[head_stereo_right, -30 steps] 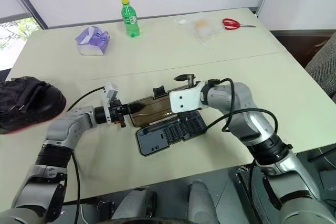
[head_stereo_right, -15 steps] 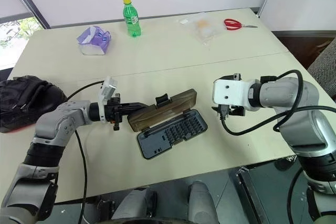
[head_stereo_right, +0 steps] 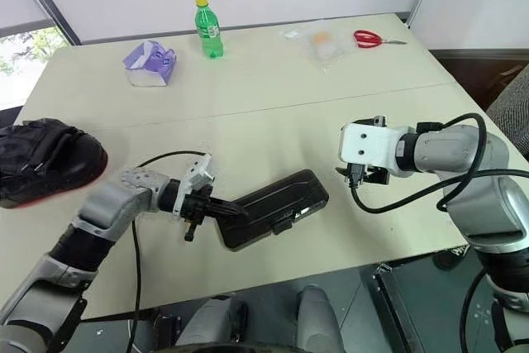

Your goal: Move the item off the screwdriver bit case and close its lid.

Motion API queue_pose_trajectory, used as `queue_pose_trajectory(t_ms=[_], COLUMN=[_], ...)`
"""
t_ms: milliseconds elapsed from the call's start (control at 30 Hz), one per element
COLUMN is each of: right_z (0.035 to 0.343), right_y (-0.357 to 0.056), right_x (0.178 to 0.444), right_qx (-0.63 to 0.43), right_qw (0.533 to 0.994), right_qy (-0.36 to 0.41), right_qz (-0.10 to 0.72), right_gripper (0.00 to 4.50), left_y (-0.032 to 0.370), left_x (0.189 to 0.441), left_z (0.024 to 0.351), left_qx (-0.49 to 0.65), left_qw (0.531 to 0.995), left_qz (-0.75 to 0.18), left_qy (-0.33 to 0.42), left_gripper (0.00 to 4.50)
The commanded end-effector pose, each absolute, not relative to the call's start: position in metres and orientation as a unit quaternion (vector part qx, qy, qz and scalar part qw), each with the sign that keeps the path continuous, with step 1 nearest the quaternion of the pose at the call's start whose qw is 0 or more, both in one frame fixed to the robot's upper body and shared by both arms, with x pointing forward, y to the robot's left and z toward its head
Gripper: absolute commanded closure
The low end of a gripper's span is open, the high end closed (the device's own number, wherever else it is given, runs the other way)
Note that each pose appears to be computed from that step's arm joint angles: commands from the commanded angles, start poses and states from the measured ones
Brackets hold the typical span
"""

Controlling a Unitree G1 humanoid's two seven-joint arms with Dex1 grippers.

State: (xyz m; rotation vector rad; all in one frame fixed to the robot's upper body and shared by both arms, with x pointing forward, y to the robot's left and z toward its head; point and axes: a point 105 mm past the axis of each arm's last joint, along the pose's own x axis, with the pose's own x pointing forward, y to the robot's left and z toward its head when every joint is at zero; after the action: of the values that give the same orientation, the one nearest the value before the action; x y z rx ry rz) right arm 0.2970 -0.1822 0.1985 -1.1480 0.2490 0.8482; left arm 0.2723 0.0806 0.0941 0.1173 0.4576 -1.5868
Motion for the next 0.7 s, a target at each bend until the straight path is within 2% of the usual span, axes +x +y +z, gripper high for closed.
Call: queue_pose_trajectory(t_ms=[33,200,367,533,633,700], right_z=[0.198,0.198,0.207,0.207,0.202,0.195], right_y=[-0.172,-0.164,-0.144,-0.132,-0.124,-0.118], right_x=[0.288,0.283,0.268,0.260,0.254,0.250], right_qx=[-0.503,-0.464,-0.390,-0.337,-0.304,-0.287], right_qw=[0.754,0.766,0.770,0.771,0.768,0.764], right_qy=[0.104,0.095,0.065,0.064,0.068,0.076], right_qz=[0.410,0.435,0.500,0.536,0.559,0.573], right_gripper=[0.52,0.52,0.52,0.52,0.52,1.03], left_y=[0.101,0.100,0.091,0.087,0.086,0.085], left_x=[0.273,0.281,0.301,0.310,0.319,0.327], left_z=[0.045,0.062,0.108,0.157,0.170,0.168], left_qx=[0.111,0.093,0.019,-0.040,-0.046,-0.034], left_qw=[0.680,0.693,0.723,0.725,0.734,0.745], left_qz=[-0.671,-0.671,-0.665,-0.673,-0.665,-0.653], left_qy=[0.274,0.246,0.185,0.140,0.130,0.130], left_gripper=[4.50,4.50,4.50,4.50,4.50,4.50])
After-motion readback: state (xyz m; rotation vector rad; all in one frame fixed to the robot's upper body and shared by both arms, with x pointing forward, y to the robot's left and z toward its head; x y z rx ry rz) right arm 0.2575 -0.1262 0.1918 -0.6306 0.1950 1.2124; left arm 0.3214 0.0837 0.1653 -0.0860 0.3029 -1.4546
